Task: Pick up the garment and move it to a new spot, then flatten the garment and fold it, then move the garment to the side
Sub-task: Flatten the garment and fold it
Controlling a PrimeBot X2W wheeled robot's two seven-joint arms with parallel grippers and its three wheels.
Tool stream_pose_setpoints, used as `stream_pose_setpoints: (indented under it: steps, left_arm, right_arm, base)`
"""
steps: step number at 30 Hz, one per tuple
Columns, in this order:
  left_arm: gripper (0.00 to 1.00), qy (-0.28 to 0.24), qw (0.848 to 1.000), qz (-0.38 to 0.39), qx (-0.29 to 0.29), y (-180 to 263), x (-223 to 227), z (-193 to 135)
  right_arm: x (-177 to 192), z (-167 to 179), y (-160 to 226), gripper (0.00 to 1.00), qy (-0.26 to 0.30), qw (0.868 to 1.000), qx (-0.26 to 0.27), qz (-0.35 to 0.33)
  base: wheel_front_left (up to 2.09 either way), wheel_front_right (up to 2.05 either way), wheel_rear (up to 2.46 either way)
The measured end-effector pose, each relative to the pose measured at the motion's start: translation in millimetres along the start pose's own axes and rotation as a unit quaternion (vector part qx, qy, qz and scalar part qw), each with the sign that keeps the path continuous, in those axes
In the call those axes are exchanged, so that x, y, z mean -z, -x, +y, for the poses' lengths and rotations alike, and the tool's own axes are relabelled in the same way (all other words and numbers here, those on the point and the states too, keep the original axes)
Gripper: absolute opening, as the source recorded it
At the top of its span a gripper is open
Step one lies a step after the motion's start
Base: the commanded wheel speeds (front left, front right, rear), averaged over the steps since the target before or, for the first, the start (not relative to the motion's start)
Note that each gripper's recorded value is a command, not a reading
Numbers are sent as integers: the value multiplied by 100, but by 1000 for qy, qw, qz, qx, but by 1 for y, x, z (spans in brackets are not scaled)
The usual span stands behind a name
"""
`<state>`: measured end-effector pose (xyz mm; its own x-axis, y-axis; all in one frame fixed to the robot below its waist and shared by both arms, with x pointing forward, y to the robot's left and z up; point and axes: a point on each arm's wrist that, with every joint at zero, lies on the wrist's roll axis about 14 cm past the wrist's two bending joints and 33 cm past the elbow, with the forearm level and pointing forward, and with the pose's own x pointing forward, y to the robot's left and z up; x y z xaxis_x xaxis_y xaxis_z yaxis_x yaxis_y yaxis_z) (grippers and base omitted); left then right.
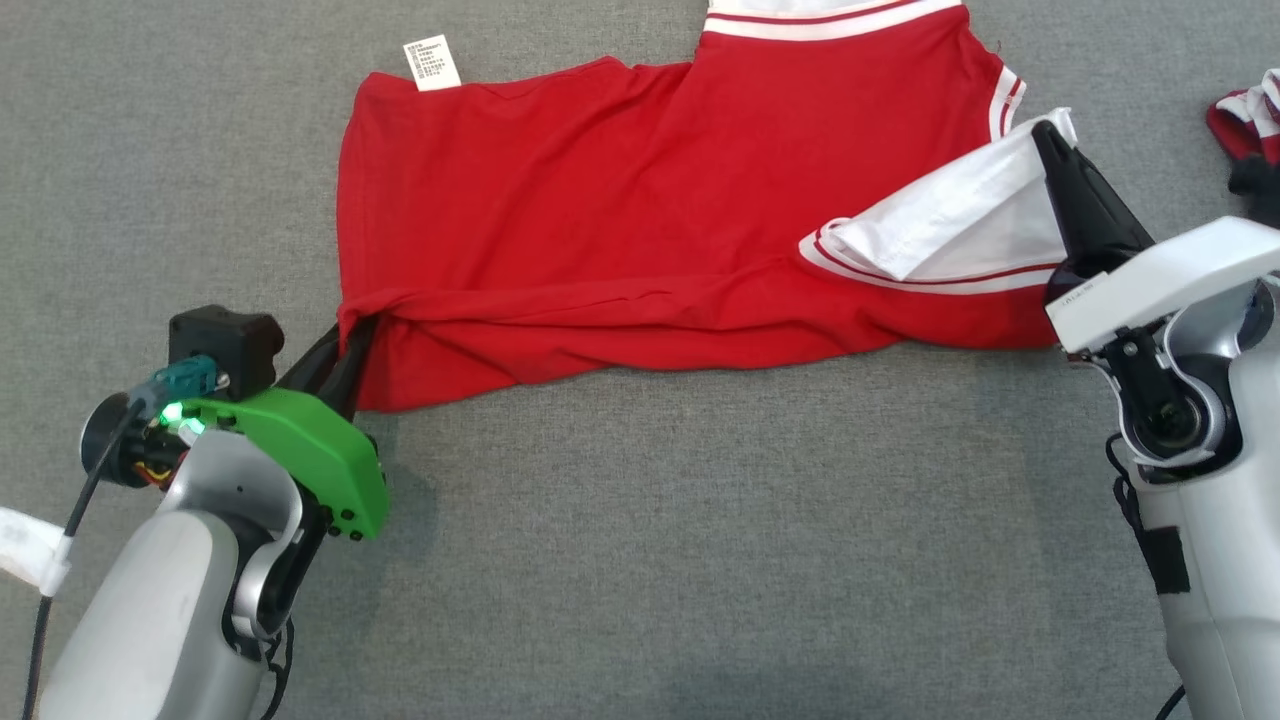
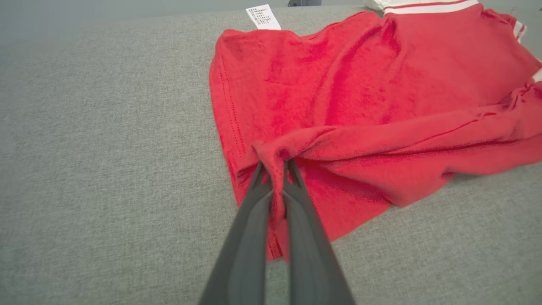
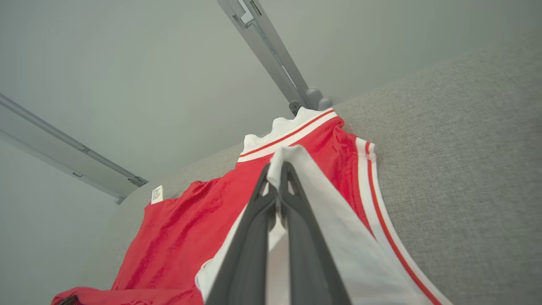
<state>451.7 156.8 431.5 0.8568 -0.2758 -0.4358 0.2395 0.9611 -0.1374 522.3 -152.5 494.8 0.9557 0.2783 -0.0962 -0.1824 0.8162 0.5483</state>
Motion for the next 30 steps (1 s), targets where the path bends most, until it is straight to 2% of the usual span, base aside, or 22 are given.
stream_pose_setpoints:
  steps: [8, 12, 13, 14, 15, 19, 24, 30]
  left_arm:
    - [0, -7, 999, 33, 22, -31, 9, -6]
    - [0, -11, 998, 49, 26, -37, 16, -6]
    - [31, -12, 998, 51, 25, -37, 18, -5]
    - [100, -13, 998, 52, 21, -38, 20, -2]
    - [100, -12, 998, 53, 19, -37, 21, -1]
    - [100, 1, 999, 34, 11, -31, 17, 1]
    - [100, 41, 999, 11, -2, -8, 22, 2]
    - [100, 94, 995, 22, -16, 13, 42, -4]
  right_arm:
    - [2, -19, -31, 0, 48, 998, 36, 9]
    - [7, -13, -39, 0, 68, 997, 32, 17]
    - [9, -11, -40, 0, 72, 997, 29, 21]
    - [10, -9, -40, 49, 74, 997, 27, 18]
    - [10, -8, -40, 100, 76, 997, 25, 15]
    - [5, 2, -32, 100, 99, 995, 7, 1]
    - [-12, -9, 0, 100, 152, 988, 10, -22]
    - [8, -32, 42, 100, 197, 978, 44, 48]
  base:
    - [0, 0, 0]
    - [0, 0, 0]
    - [0, 0, 0]
    - [0, 0, 0]
    - [0, 0, 0]
    - [0, 0, 0]
    - [0, 0, 0]
    - [0, 0, 0]
